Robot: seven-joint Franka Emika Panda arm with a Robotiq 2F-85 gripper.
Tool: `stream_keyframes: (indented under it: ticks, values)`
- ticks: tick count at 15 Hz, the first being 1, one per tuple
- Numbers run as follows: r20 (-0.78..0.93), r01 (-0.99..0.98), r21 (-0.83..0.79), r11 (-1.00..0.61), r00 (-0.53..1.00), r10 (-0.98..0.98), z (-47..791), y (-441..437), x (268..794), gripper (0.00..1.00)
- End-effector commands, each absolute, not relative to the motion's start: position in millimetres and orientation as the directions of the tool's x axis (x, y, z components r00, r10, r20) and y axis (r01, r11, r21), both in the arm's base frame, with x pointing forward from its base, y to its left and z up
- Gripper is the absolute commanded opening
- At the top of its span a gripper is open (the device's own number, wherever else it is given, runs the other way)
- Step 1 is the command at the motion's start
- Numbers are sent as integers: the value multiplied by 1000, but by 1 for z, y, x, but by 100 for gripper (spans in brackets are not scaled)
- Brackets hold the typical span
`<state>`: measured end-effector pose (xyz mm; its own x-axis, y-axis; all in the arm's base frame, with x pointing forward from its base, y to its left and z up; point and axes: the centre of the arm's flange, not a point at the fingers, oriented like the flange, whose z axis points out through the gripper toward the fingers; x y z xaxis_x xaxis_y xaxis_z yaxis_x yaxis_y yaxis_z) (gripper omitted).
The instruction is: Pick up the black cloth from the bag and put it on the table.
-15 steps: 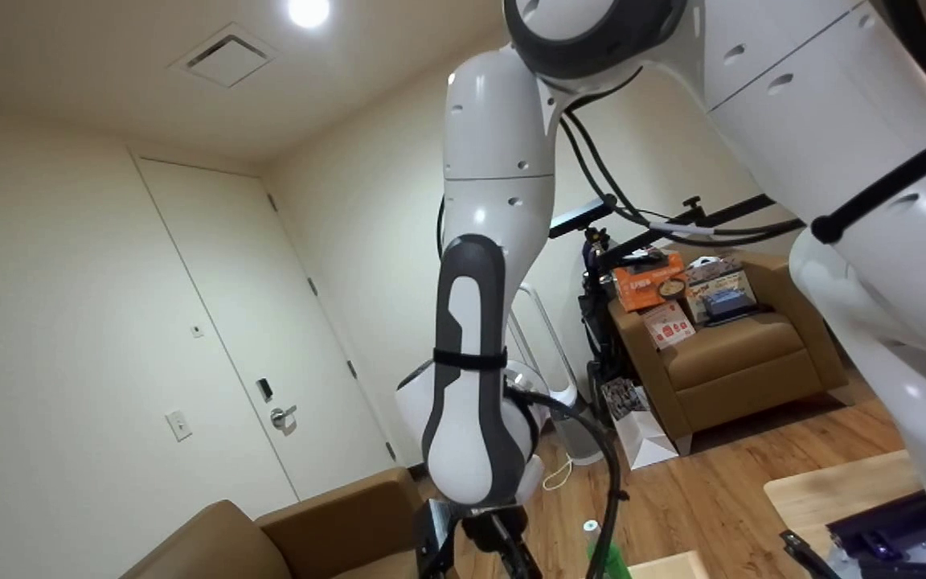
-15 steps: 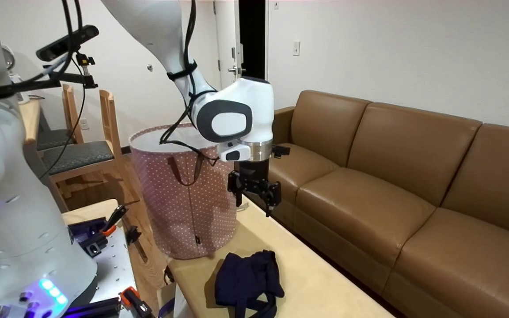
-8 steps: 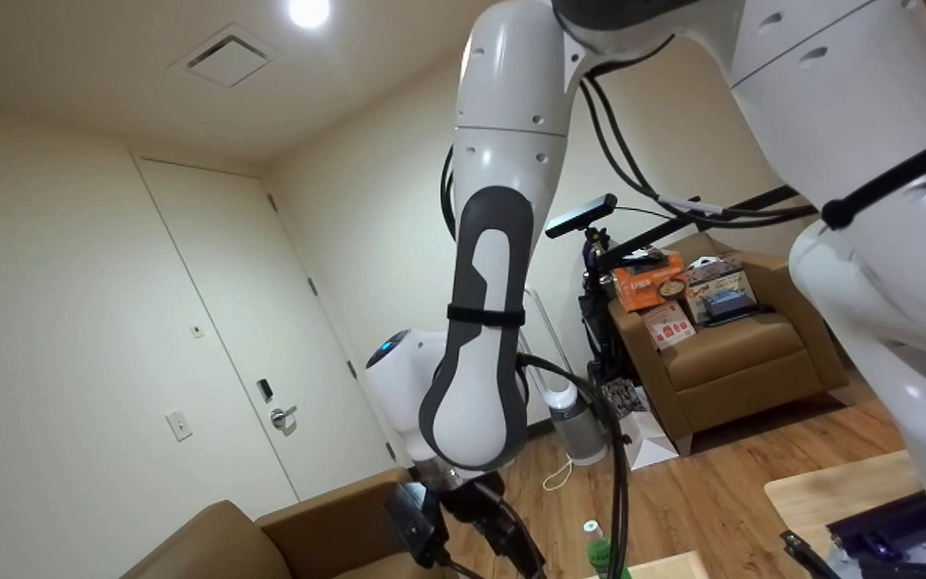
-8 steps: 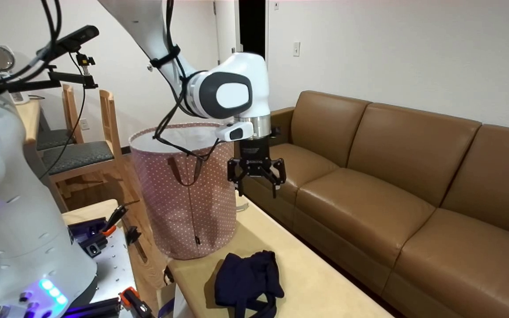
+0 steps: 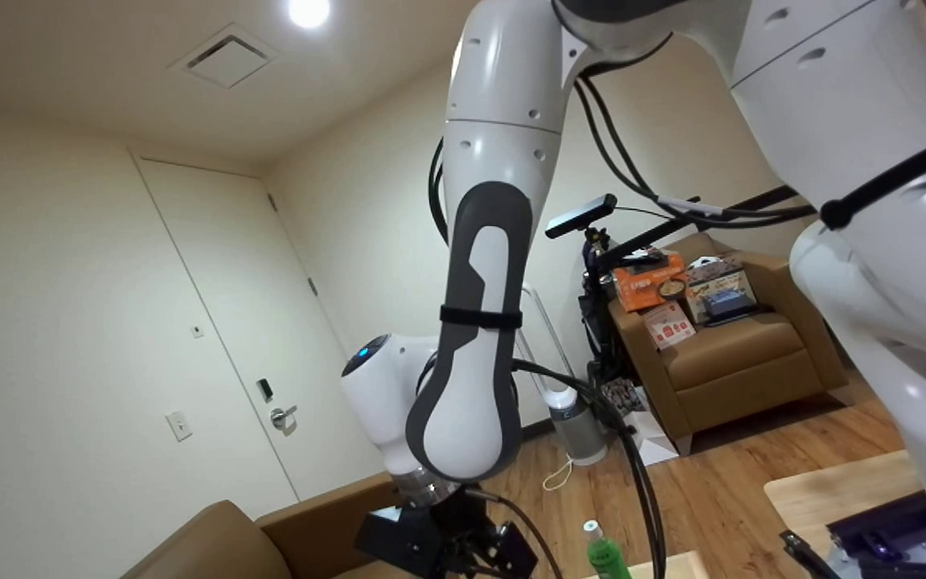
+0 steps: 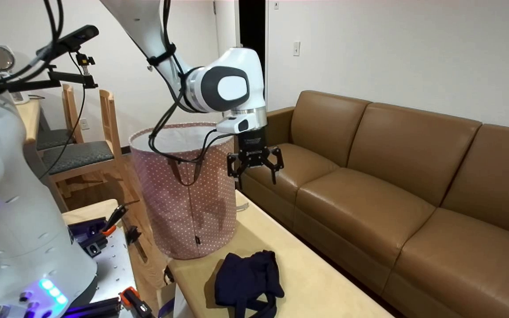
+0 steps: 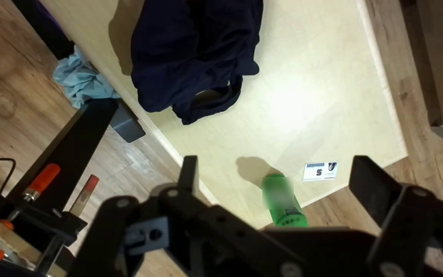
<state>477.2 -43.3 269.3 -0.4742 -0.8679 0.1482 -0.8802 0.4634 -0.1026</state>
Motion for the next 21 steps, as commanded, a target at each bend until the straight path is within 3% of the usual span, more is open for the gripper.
stream_keyframes:
  ticks: [1, 2, 3, 7, 13, 14, 17, 18, 21]
  values:
    - [141, -878, -102, 467, -478, -867, 270, -41, 478, 100]
    - [137, -877, -101, 471, -481, -866, 271, -40, 478, 100]
    - [139, -927, -114, 358, -372, -918, 271, -36, 482, 100]
    - [233, -983, -92, 158, -176, -957, 289, -25, 491, 100]
    - [237, -984, -82, -157, 134, -962, 318, 6, 505, 100]
    - [235, -993, -93, -67, 43, -971, 305, 0, 503, 100]
    - [239, -987, -93, -129, 103, -965, 310, 9, 506, 100]
    - [247, -958, -83, -276, 248, -937, 316, 10, 502, 100]
    - [257, -909, -51, -413, 387, -885, 328, 7, 493, 100]
